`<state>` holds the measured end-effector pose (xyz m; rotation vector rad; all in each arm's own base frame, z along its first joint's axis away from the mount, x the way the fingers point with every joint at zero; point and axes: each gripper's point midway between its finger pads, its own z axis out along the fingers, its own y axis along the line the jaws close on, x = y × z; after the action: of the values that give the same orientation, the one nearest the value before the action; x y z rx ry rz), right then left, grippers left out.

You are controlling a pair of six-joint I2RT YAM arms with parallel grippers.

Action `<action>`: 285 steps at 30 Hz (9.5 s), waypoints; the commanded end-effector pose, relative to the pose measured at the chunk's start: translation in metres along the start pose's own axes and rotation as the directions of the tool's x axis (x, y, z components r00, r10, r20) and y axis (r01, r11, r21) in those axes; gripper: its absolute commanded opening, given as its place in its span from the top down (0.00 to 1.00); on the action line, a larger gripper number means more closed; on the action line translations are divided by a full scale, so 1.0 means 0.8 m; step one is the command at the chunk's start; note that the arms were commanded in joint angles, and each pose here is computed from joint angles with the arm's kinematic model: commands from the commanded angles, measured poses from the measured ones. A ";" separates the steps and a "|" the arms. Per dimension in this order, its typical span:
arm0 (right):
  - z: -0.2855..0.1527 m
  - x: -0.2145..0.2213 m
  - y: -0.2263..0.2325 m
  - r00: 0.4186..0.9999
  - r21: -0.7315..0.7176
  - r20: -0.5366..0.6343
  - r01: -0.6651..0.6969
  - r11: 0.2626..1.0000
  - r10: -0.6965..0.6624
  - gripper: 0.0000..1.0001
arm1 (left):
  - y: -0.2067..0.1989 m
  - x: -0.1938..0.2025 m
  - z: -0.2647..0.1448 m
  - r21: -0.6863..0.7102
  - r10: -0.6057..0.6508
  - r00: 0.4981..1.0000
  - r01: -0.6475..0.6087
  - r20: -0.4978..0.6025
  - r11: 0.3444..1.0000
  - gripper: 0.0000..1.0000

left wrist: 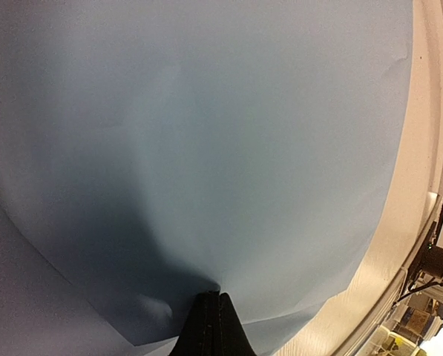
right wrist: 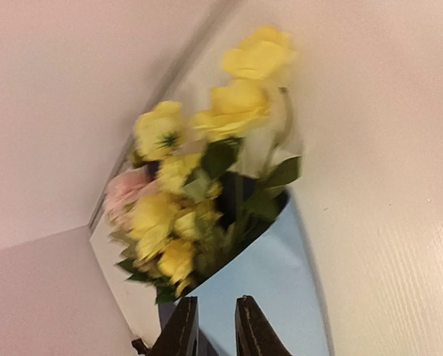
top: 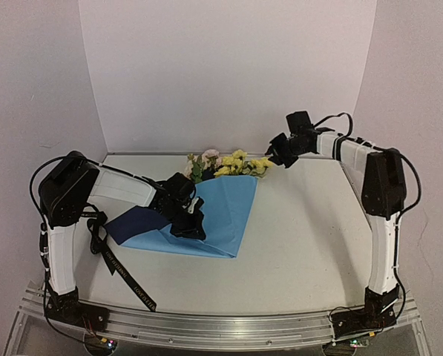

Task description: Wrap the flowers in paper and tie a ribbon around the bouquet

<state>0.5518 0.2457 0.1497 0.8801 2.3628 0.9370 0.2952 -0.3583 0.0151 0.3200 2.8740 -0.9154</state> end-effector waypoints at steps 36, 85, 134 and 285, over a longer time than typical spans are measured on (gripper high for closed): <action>0.031 0.421 -0.061 0.717 -0.162 -0.548 0.414 0.896 -0.430 0.87 | -0.002 -0.036 -0.063 -0.007 -0.128 0.977 0.131 0.169 0.991 0.97; 0.082 0.427 -0.147 0.744 0.020 -0.598 0.385 0.923 -0.297 0.92 | 0.222 0.107 -0.193 0.117 -0.643 0.338 0.821 0.688 0.558 0.59; 0.087 0.425 -0.169 0.756 0.069 -0.597 0.381 0.922 -0.267 0.94 | 0.056 -0.037 -0.251 -0.058 -0.093 0.578 0.237 0.810 0.970 1.00; 0.097 0.423 -0.213 0.780 0.152 -0.576 0.397 0.905 -0.245 0.93 | 0.161 -0.008 -0.281 0.166 -0.342 0.548 0.346 0.763 0.924 1.00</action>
<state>0.3189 0.4782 0.0058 0.0930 2.8648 1.2757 0.3098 -0.1133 0.0984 -0.7184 2.0943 -0.8050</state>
